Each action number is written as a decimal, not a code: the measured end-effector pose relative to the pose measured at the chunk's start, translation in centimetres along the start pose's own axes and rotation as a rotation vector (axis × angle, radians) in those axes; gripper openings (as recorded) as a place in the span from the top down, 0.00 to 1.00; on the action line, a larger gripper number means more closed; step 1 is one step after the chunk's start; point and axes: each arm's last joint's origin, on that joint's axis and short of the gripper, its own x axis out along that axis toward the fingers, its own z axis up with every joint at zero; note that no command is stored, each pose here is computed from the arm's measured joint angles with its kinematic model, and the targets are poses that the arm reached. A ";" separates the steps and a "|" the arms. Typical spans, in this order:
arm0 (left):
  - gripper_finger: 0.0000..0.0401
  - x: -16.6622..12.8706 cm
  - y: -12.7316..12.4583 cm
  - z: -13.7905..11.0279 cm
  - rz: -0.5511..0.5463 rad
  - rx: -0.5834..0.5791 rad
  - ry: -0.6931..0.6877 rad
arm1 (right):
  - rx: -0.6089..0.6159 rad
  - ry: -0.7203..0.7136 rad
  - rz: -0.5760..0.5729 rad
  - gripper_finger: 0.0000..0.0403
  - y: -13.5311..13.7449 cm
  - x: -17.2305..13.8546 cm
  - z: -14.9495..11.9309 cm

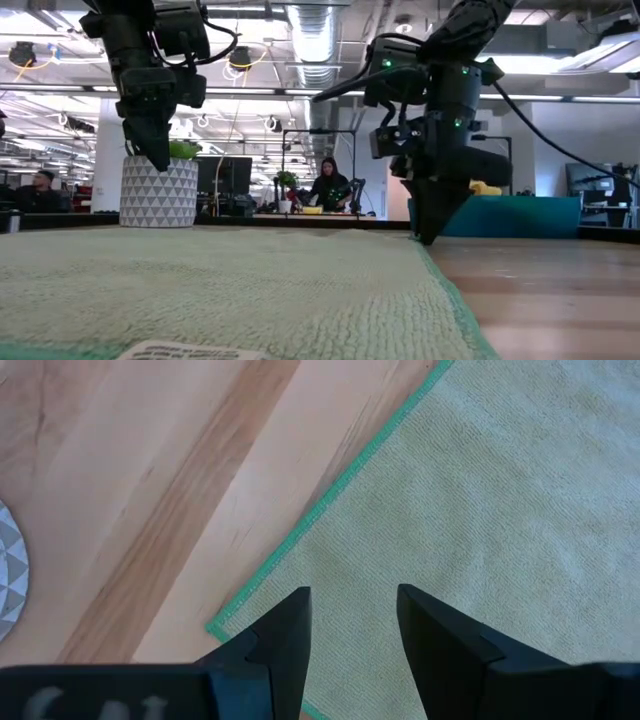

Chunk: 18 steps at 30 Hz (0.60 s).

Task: Fold microfiber towels
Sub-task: Fold the green microfiber towel

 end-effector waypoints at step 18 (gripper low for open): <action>0.65 1.9 0.4 0.5 0.029 -0.079 0.081 | 0.007 -0.033 -0.162 0.99 -0.1 -4.2 -0.4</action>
